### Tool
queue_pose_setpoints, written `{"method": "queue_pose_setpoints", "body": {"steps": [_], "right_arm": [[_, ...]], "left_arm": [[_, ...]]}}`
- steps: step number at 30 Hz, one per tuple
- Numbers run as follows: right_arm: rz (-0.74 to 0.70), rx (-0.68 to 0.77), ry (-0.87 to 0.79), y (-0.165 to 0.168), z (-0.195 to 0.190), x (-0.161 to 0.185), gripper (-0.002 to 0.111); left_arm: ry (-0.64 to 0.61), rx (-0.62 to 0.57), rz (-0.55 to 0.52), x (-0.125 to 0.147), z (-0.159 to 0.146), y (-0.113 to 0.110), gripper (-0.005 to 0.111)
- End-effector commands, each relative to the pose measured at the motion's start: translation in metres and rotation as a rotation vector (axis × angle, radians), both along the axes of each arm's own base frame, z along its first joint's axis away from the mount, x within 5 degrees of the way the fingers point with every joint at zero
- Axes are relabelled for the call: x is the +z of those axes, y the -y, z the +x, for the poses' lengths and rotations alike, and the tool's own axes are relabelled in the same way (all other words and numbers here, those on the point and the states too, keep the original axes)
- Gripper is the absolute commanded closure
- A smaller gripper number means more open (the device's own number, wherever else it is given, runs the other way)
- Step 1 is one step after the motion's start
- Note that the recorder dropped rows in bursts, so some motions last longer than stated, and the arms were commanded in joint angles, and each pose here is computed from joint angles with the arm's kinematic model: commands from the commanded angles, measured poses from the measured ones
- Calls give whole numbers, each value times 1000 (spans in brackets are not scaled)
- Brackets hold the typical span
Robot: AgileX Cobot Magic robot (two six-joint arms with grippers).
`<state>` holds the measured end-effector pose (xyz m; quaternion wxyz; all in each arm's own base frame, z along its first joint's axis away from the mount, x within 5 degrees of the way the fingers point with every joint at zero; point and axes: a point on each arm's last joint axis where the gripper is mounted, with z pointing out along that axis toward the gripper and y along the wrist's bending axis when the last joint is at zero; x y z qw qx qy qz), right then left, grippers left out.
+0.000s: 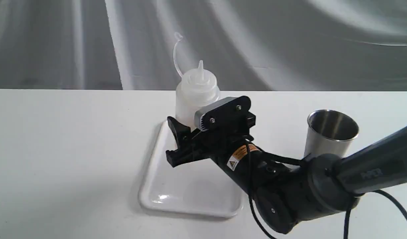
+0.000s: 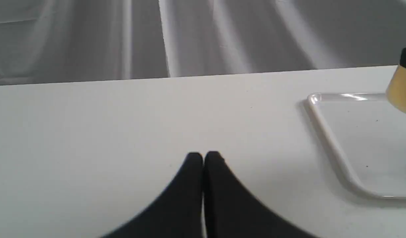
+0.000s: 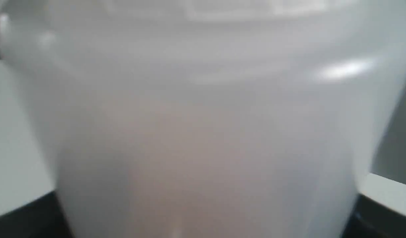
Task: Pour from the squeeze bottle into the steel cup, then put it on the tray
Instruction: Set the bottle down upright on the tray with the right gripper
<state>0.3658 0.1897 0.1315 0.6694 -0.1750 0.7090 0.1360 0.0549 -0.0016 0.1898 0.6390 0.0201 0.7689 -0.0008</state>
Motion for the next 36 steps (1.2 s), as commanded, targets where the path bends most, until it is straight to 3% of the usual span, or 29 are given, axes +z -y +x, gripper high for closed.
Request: {"method": "queue_pose_setpoints", "body": {"steps": [1,13,23,36], "right_arm": [[6,-7,18,-2,5,2,108],[-1,-6,3,-2,5,0,108],[-16,-13,-36,-1,5,-30,108],[21,-39,-36,1,5,-41,108]], "left_arm": [[6,2,-6,-1,0,0,107],[6,2,-3,-1,0,0,107],[6,2,-6,-1,0,0,107],[6,2,-4,-1,0,0,107]]}}
